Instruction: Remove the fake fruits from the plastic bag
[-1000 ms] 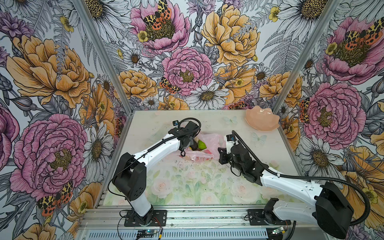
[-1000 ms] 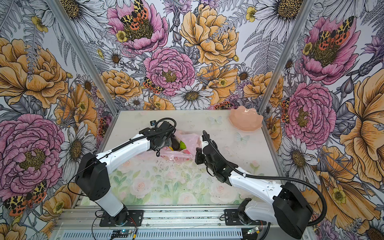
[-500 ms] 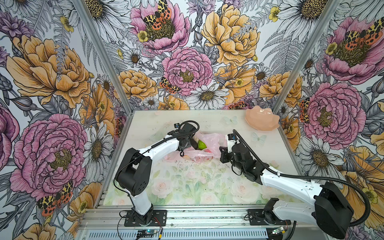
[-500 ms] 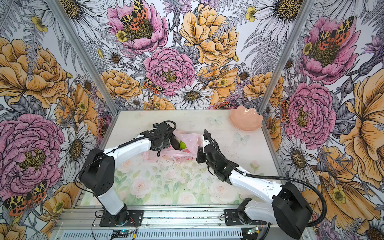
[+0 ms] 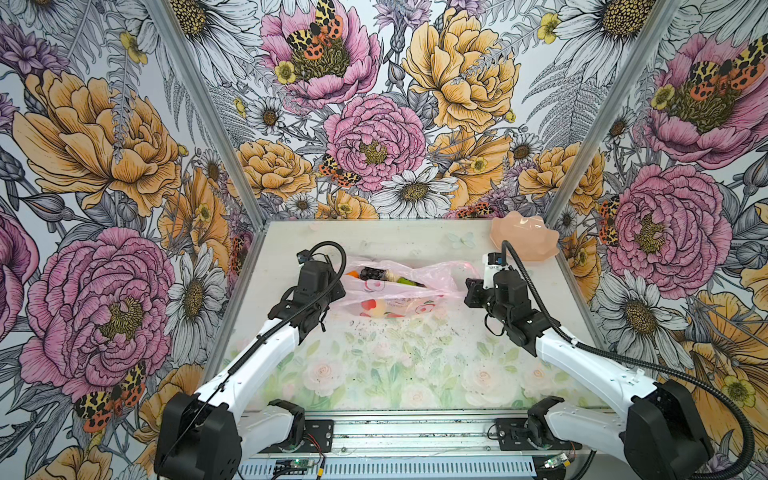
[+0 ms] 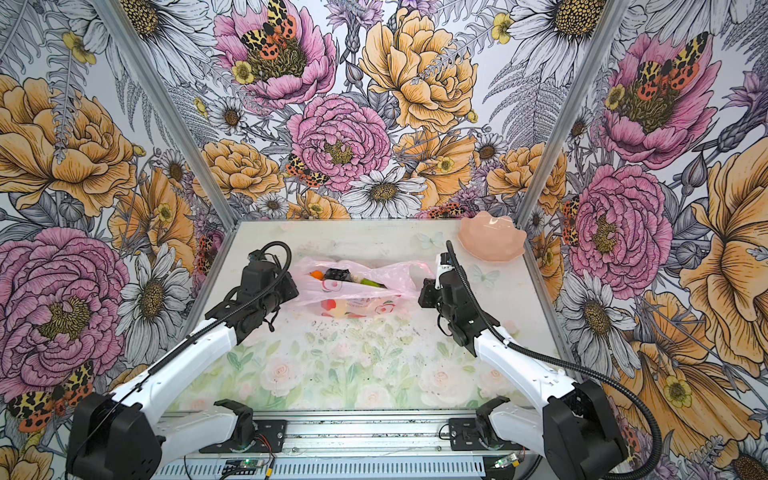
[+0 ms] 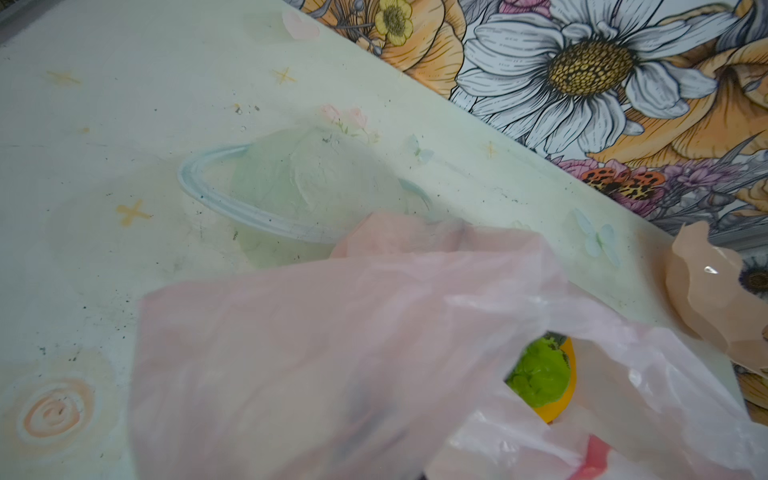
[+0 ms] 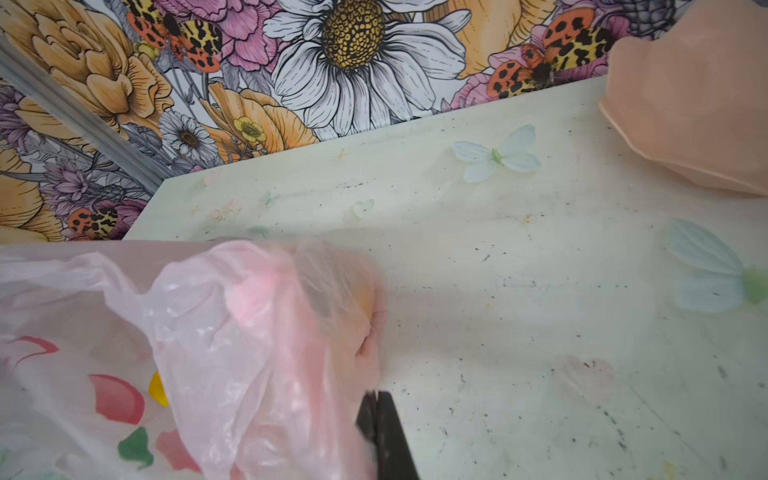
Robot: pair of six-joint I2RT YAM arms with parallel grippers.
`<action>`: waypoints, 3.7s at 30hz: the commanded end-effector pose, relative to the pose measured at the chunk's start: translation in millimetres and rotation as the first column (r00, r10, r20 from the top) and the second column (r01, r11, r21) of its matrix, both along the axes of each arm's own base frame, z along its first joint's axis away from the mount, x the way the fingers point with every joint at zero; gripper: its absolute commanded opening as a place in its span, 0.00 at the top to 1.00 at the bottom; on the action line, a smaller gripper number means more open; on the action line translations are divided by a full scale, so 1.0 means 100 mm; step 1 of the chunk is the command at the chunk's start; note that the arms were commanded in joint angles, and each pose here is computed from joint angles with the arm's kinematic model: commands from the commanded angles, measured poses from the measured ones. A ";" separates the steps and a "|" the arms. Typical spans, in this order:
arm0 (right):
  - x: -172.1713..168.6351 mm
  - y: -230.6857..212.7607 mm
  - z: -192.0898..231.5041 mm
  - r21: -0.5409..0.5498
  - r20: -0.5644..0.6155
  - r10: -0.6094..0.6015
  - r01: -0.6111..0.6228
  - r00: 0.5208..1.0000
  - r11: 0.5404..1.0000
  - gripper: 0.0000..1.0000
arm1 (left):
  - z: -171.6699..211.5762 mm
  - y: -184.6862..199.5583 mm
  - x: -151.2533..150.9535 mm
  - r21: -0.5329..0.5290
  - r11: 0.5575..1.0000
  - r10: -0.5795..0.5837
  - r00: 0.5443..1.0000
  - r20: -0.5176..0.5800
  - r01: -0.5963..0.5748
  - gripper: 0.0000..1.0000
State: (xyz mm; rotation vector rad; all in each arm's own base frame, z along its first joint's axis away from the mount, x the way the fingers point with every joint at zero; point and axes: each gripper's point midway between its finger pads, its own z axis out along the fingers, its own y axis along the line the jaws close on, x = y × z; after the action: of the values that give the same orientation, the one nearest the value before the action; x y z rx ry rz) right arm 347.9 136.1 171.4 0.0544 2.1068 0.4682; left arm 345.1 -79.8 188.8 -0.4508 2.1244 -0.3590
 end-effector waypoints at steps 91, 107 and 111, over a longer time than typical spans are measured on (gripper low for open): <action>-0.14 1.38 -0.07 -0.092 -0.169 0.302 -0.320 0.938 0.943 1.00 | -0.40 -0.06 -0.14 0.143 0.989 -0.002 0.983 -0.183 0.029 0.76; -0.38 1.64 0.16 -0.176 -0.080 0.383 -0.391 0.920 0.903 1.00 | -0.22 -0.77 -0.35 0.009 0.997 -0.078 0.972 -0.222 0.082 0.08; -0.34 1.56 0.28 -0.132 -0.062 0.368 -0.373 0.928 0.918 1.00 | -0.51 -0.78 -0.34 0.036 0.996 -0.072 0.960 -0.271 0.085 0.24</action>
State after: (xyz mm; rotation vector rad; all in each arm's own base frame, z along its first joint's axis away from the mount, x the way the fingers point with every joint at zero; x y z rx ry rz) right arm 308.3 294.6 165.5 -0.4756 2.2693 0.4876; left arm 311.4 -156.3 148.7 -0.4020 2.4027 -0.3079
